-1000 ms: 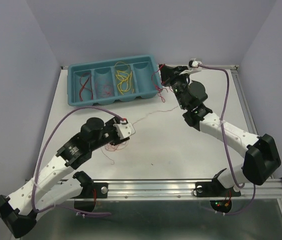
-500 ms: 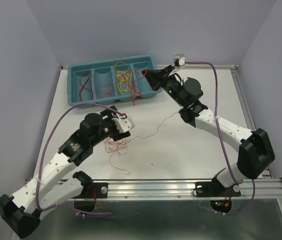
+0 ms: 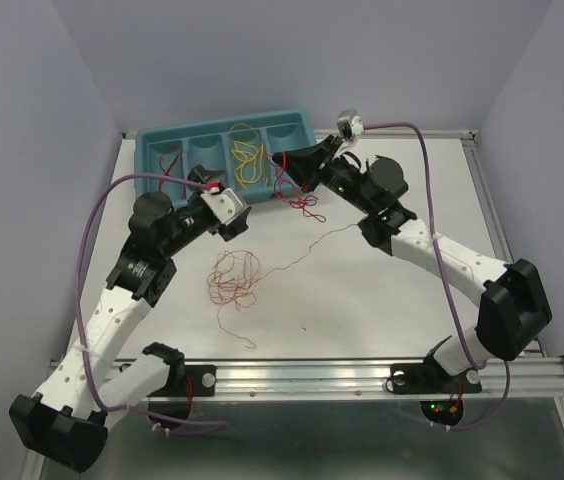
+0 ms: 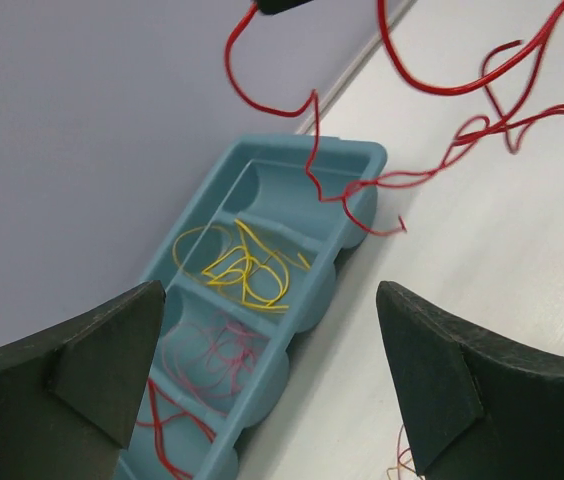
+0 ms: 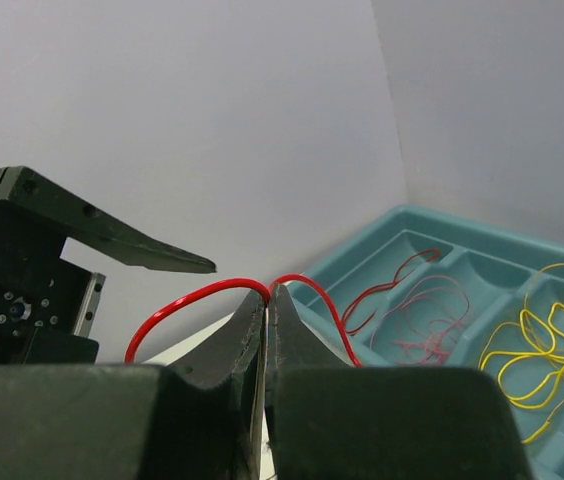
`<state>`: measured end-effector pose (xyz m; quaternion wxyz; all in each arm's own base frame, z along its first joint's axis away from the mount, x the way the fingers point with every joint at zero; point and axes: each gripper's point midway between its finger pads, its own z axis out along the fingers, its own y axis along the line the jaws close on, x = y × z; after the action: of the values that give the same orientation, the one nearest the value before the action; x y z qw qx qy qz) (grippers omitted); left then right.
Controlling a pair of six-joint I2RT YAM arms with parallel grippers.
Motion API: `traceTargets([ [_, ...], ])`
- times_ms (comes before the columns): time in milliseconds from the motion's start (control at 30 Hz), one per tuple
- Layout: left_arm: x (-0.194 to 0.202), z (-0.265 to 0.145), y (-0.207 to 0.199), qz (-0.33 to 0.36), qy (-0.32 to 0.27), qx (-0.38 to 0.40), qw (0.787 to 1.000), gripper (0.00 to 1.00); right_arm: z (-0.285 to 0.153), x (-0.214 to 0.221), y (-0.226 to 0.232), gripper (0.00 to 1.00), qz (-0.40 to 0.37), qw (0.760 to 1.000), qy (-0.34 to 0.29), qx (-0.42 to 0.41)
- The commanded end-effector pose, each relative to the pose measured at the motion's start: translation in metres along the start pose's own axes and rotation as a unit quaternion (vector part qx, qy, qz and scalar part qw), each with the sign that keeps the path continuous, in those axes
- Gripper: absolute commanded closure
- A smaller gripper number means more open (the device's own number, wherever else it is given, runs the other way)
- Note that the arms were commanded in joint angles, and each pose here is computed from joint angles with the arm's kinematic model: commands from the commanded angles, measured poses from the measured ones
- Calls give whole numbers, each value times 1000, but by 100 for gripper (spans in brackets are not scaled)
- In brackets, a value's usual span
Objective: Untangle the cables
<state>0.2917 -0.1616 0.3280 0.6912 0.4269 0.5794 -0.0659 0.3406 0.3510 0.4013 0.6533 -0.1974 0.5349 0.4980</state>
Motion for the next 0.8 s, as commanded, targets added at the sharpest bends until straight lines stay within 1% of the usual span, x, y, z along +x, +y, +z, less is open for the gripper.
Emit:
traceTargets([
  [0, -36, 14, -6, 42, -61, 84, 994, 1, 3, -48, 32, 99, -18, 997, -55, -50],
  [33, -29, 22, -9, 39, -53, 103, 993, 1, 3, -47, 35, 99, -19, 997, -51, -58],
  [67, -29, 25, -14, 39, -59, 122, 990, 1, 3, -46, 37, 99, -20, 997, -49, -64],
  [133, -31, 35, -10, 50, -64, 143, 986, 1, 1, -44, 43, 100, -23, 996, -41, -81],
  [167, -30, 36, -17, 44, -65, 170, 982, 1, 1, -43, 45, 100, -23, 995, -39, -86],
  [200, -31, 42, -10, 49, -66, 178, 981, 1, 1, -42, 47, 99, -25, 995, -37, -91],
  [267, -34, 46, -14, 41, -74, 201, 976, 1, -1, -41, 51, 99, -31, 994, -32, -105],
  [400, -37, 60, -8, 30, -81, 213, 973, 1, -1, -39, 54, 99, -37, 992, -27, -115],
  [500, -35, 57, -20, 29, -89, 251, 964, 1, 2, -37, 52, 99, -42, 992, -26, -116],
  [533, -32, 51, -32, 19, -88, 280, 956, 1, 2, -36, 52, 99, -42, 992, -24, -117],
  [600, -33, 47, -37, 39, -97, 300, 948, 1, 2, -37, 53, 100, -50, 991, -25, -120],
  [633, -28, 43, -46, 28, -92, 321, 942, 1, 2, -35, 53, 99, -50, 991, -24, -122],
  [767, -27, 45, -52, 12, -96, 341, 935, 1, -2, -35, 55, 100, -56, 990, -27, -126],
])
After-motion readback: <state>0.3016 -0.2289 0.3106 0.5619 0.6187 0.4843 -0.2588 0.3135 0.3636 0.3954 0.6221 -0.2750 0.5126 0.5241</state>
